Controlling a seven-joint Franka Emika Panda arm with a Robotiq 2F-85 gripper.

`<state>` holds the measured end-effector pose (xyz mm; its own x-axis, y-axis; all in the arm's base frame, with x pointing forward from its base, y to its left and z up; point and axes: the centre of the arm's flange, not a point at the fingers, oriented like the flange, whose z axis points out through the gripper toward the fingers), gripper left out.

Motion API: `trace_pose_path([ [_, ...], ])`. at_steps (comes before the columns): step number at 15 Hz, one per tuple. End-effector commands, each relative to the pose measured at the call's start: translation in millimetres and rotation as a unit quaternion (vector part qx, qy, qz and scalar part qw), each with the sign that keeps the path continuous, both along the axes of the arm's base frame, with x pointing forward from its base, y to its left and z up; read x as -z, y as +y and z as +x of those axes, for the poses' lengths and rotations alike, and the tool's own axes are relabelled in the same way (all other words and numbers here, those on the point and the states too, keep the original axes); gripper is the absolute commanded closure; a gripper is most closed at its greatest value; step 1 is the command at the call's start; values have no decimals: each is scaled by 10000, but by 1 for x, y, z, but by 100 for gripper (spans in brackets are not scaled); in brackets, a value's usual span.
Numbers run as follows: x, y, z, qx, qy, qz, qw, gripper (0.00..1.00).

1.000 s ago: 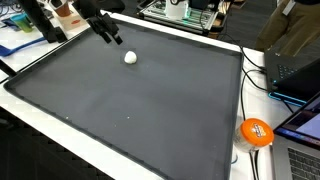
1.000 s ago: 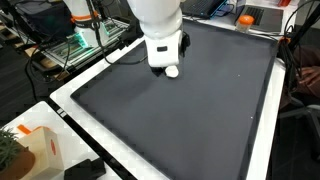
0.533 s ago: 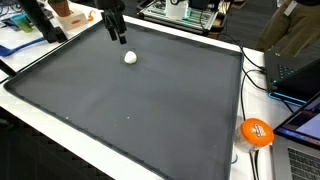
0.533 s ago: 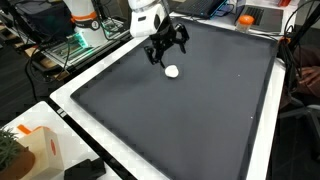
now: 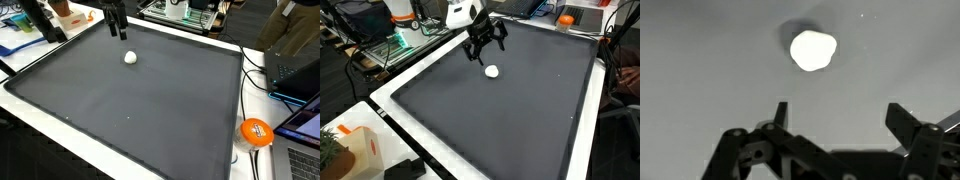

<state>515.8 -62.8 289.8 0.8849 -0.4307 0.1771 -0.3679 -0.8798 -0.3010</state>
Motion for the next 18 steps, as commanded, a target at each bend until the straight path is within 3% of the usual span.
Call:
trace_pose_path([
  [1, -5, 10, -12, -172, 16, -482, 9987, 0],
  [4, -5, 18, -21, -291, -167, -840, 9959, 0],
  [5, -9, 21, -28, -326, -466, -572, 9967, 0],
  [6, -15, 23, -35, -737, -476, -123, 9961, 0],
  [7, -5, 21, -8, -370, -289, -534, 9975, 0],
  [11, -31, 43, -12, -676, -542, -326, 9957, 0],
  [15, -17, 51, -29, -406, -1139, -1053, 9871, 0],
  [18, 4, 53, -55, -422, -1299, -1517, 9790, 0],
])
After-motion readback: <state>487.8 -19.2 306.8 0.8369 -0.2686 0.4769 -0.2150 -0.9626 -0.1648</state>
